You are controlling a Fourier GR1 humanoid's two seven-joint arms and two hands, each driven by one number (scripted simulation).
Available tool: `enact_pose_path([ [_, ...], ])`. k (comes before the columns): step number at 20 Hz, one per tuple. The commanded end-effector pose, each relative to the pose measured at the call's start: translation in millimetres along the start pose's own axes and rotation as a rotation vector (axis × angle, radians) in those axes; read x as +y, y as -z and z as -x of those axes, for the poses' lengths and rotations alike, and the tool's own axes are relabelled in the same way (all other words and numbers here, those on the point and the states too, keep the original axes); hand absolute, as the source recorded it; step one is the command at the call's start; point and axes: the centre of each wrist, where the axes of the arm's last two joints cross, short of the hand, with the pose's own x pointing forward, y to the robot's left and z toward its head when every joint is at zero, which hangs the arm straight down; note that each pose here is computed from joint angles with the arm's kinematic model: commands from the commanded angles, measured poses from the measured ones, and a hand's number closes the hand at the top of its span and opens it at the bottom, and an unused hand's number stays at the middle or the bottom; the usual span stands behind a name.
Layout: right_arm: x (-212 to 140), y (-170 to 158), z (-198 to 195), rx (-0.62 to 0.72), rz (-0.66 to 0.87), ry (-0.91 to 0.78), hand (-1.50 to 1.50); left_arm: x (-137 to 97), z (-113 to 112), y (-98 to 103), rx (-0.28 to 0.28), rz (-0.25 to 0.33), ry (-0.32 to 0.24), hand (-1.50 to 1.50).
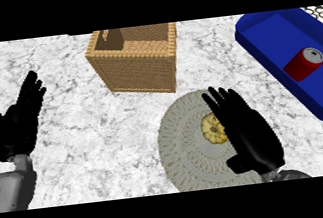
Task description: Pick the squash from the placemat and place it in the basket
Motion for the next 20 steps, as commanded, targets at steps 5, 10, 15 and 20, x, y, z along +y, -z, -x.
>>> enact_pose_path([
  [5,19.0,-5.5,19.7,0.054,-0.012,-0.079,-1.50,1.9,-6.3,5.9,-0.004,-0.003,0.005,0.00],
  [10,15.5,1.4,30.4,0.052,0.005,-0.057,-1.50,5.6,11.4,-2.3,0.005,0.008,0.002,0.00],
  [15,27.4,27.7,22.5,0.045,-0.016,-0.063,-1.50,-5.2,8.3,1.7,0.005,-0.001,0.005,0.00],
  [20,33.0,41.6,13.7,0.080,-0.044,-0.097,-1.50,-3.6,0.3,2.6,0.010,-0.005,-0.006,0.00],
])
